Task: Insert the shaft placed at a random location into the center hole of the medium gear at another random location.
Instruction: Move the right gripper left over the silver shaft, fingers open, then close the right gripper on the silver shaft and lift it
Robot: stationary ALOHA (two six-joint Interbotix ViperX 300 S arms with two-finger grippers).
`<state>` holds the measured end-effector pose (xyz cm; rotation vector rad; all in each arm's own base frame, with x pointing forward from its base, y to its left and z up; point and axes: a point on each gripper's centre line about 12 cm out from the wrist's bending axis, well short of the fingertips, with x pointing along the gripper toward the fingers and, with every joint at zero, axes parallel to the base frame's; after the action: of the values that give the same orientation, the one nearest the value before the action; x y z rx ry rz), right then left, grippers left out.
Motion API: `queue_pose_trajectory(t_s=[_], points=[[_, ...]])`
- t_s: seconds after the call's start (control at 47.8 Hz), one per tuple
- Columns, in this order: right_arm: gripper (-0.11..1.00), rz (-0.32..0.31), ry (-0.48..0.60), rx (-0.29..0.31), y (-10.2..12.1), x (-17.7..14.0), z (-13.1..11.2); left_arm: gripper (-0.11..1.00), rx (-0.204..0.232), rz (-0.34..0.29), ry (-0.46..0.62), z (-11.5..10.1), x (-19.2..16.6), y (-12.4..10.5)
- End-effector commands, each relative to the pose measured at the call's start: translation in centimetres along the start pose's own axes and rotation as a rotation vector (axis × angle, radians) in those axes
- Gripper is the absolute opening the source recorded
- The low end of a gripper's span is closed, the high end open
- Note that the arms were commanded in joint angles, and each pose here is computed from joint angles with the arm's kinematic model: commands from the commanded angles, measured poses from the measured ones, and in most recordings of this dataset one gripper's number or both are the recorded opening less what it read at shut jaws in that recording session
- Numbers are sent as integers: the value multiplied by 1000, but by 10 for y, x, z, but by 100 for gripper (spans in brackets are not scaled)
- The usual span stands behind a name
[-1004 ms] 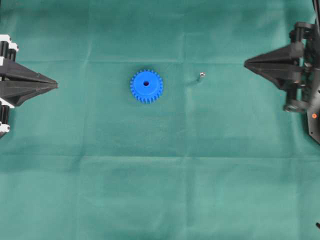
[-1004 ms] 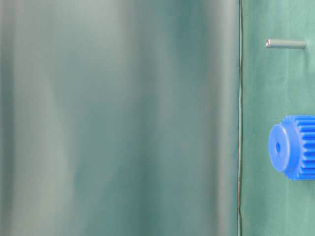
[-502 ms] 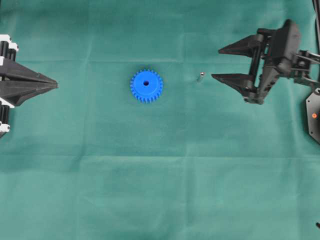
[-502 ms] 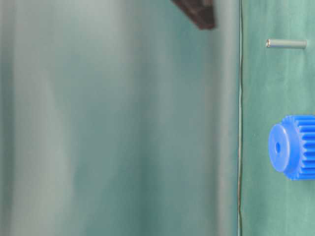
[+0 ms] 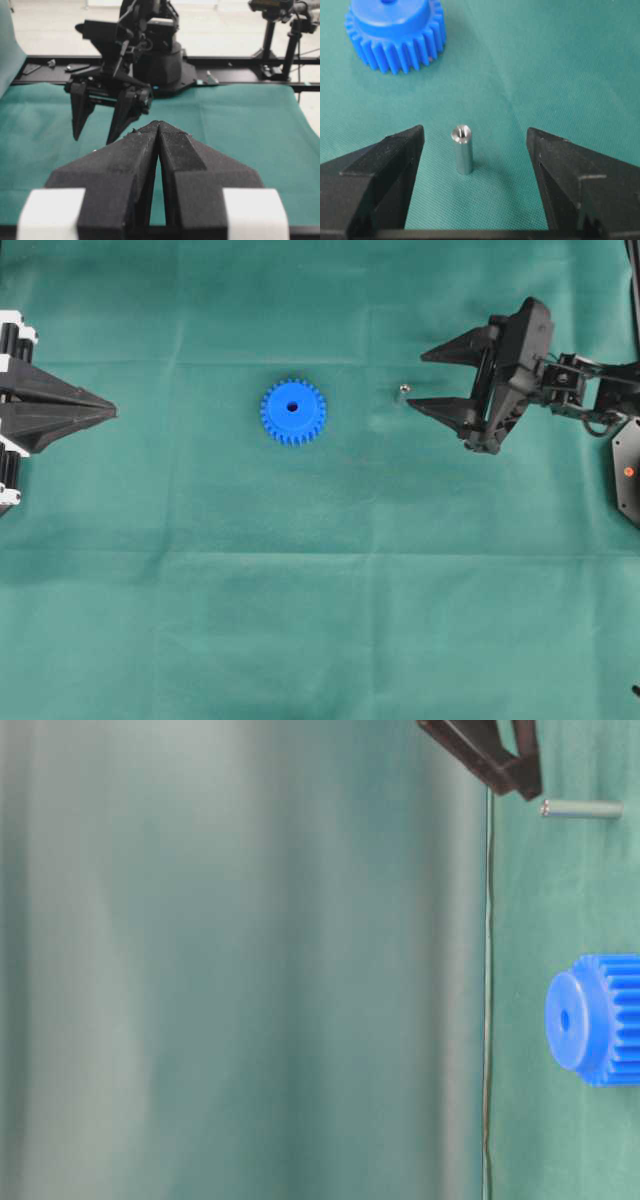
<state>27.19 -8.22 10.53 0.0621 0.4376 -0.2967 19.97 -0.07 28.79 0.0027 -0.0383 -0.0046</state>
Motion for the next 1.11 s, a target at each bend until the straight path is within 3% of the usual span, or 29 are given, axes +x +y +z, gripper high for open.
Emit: queue_pose_trajectory(t_s=[0.0, 0.46, 0.565, 0.753, 1.087], points=[[82, -6, -28, 6, -2, 7, 6, 0, 0, 0, -9, 4, 2, 0], [77, -1, -12, 3, 0, 23, 3, 0, 0, 0, -6, 4, 2, 0], [66, 6, -18, -2, 3, 23, 3, 0, 1, -1, -2, 3, 2, 0], [16, 25, -34, -17, 7, 22, 4, 0, 0, 0, 6, 2, 2, 0], [14, 35, -20, -17, 10, 22, 7, 0, -3, 0, 11, 1, 2, 0]])
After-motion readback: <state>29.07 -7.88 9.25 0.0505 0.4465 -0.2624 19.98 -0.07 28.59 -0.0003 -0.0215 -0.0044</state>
